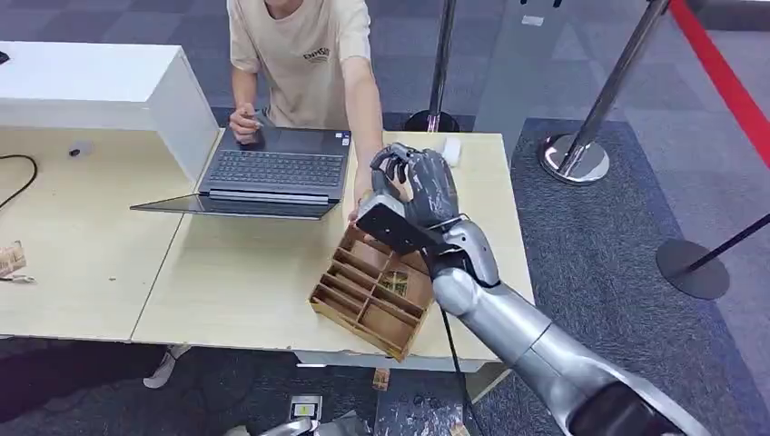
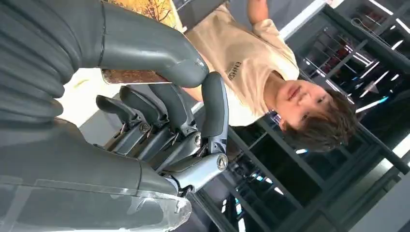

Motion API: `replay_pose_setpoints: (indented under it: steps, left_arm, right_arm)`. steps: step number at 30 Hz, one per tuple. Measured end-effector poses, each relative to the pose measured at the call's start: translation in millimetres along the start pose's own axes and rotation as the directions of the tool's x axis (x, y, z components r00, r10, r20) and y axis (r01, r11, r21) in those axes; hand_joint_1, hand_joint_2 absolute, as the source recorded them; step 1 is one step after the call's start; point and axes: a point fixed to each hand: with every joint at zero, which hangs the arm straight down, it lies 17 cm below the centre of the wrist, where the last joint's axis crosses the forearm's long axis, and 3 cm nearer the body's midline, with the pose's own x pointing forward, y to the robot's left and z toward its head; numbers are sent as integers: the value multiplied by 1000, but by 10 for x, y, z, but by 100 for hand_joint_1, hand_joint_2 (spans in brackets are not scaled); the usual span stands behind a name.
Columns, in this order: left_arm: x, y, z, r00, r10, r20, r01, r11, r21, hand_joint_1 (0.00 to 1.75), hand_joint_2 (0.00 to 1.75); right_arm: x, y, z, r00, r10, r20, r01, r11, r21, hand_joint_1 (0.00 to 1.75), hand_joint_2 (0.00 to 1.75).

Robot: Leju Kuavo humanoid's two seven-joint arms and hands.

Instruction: Pass the card to the sensor for recognition and then transmit it.

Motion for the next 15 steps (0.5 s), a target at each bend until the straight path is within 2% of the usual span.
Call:
replay_pose_setpoints:
  steps: [15]
  left_arm:
    - [-4, 25, -2, 1000, 0, -1, 0, 1000, 12, 0, 0]
  right_arm:
    - [176, 228, -106, 997, -82, -5, 82, 996, 36, 175, 175]
